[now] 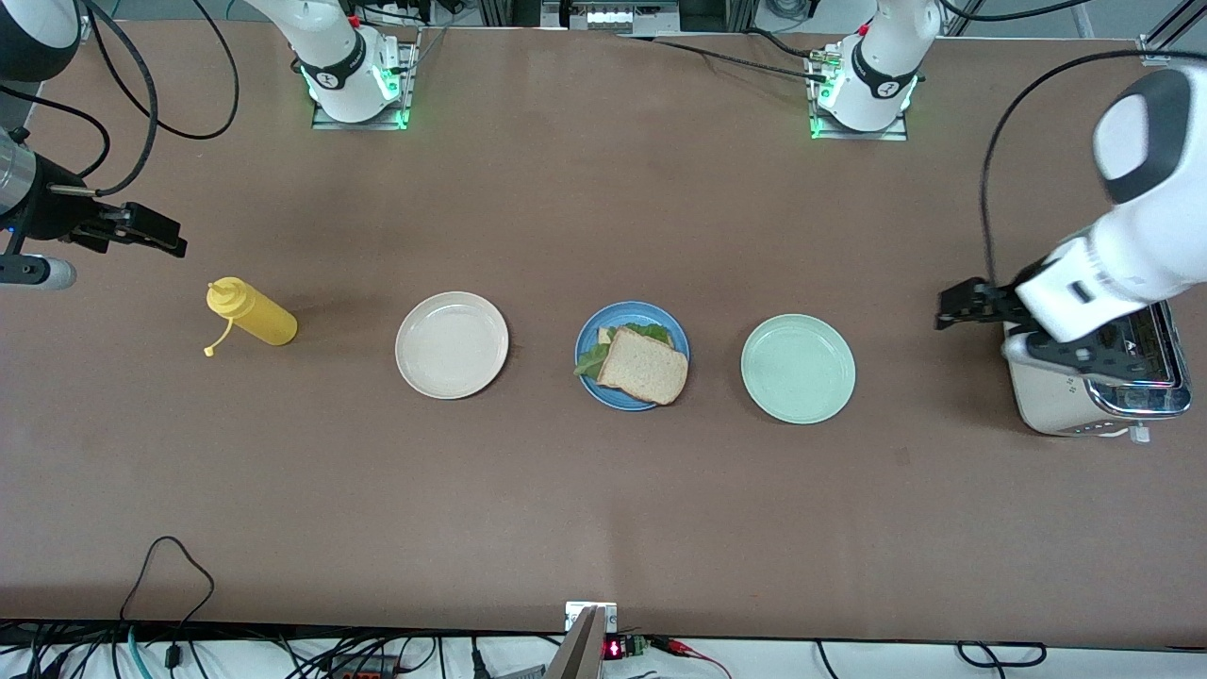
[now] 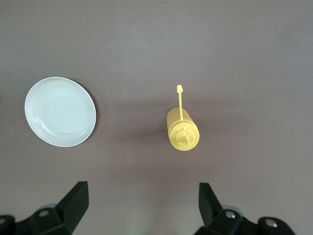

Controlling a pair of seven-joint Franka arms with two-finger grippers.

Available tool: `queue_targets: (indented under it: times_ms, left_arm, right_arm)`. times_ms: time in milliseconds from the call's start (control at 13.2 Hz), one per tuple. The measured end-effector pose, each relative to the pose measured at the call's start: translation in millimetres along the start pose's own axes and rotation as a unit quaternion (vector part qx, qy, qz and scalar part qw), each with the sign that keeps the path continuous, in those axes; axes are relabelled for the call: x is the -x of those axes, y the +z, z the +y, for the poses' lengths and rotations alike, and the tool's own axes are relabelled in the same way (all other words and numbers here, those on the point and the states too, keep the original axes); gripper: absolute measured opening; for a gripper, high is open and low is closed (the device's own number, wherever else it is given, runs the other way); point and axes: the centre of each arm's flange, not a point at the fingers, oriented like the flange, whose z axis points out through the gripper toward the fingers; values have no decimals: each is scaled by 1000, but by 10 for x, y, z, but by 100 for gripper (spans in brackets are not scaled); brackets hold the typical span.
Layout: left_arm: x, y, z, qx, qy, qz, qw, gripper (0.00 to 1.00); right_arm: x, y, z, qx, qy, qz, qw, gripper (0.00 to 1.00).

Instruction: Make sandwich in blue plate with both arms

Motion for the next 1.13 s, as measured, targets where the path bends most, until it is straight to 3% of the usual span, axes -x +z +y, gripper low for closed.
queue_targets:
  times_ms: [227,529,1134]
  left_arm:
    - [189,-573,-109,-13,-36,5,999,100]
    - [410,-929,-100,-16,-75,15,997,100]
    - [561,-747,-132,-14,-90,-11,996,100]
  right_arm:
    - [0,0,1,1,0,0,1000,100]
    - [0,0,1,1,1,0,1000,100]
    - [0,0,1,1,1,0,1000,100]
